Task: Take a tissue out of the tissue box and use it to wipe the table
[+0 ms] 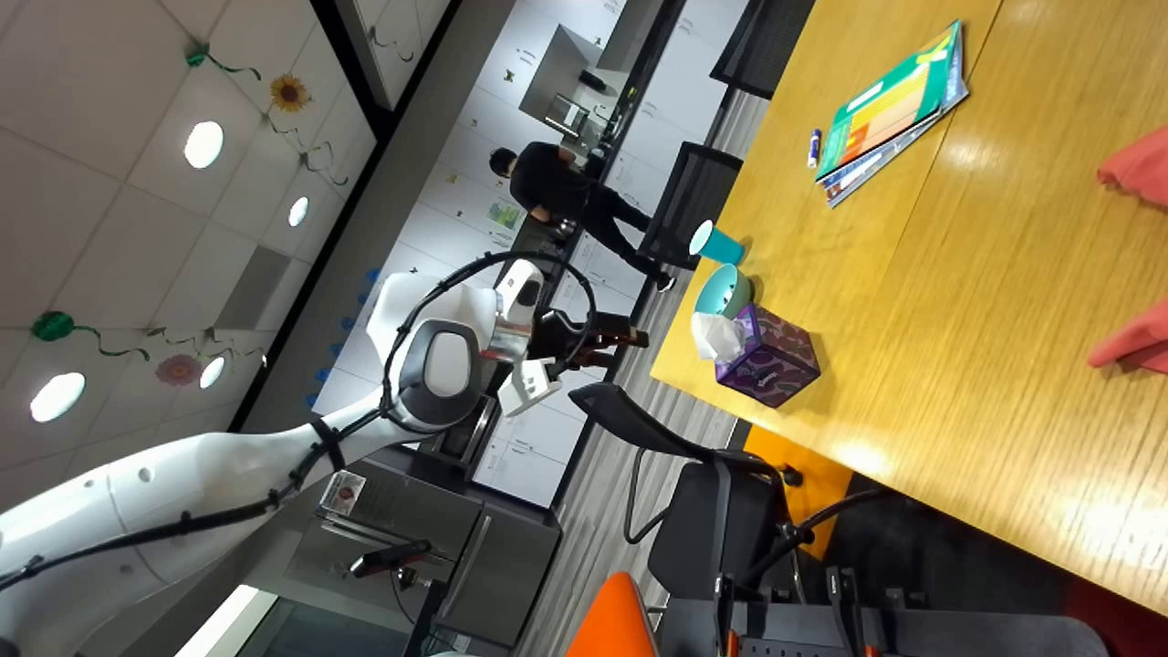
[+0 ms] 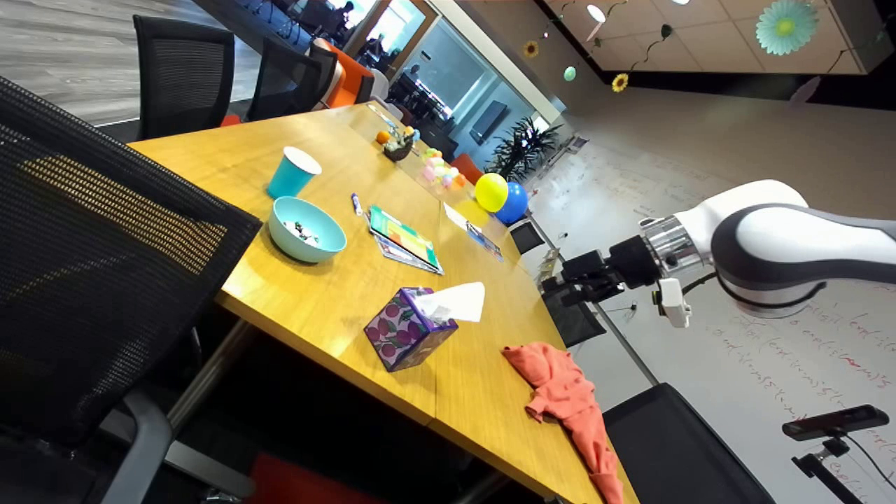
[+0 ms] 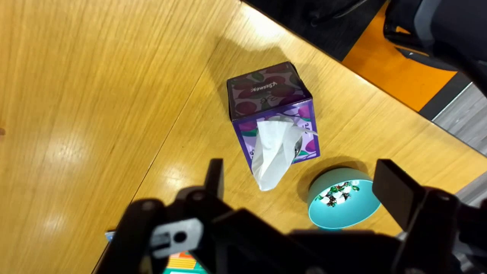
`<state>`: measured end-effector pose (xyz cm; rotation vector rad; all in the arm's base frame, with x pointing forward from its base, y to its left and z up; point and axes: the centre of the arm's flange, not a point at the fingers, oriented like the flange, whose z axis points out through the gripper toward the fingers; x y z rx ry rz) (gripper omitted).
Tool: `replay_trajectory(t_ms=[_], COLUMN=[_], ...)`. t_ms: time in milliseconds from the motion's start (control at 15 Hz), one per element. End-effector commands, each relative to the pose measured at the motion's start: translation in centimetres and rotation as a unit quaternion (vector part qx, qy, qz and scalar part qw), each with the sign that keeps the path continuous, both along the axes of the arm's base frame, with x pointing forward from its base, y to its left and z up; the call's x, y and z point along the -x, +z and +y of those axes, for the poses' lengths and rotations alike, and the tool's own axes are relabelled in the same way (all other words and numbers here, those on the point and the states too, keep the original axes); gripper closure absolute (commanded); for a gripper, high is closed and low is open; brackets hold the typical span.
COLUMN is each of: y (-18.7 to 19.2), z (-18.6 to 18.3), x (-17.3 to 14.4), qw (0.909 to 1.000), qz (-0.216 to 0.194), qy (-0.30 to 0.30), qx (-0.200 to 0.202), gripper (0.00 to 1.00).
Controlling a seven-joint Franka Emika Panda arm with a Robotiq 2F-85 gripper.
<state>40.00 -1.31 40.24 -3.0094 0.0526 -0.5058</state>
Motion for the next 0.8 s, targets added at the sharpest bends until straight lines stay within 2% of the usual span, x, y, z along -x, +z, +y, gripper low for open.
replay_trajectory(t_ms=[0,733], y=[-2.6,-7.7], z=[0.2,0.7], x=[-5.1,-11.9], qw=[0.9999,0.9991], qz=[-0.005,0.037], qy=[0.004,0.007], qx=[0.015,0.021], gripper=[0.0,0.0])
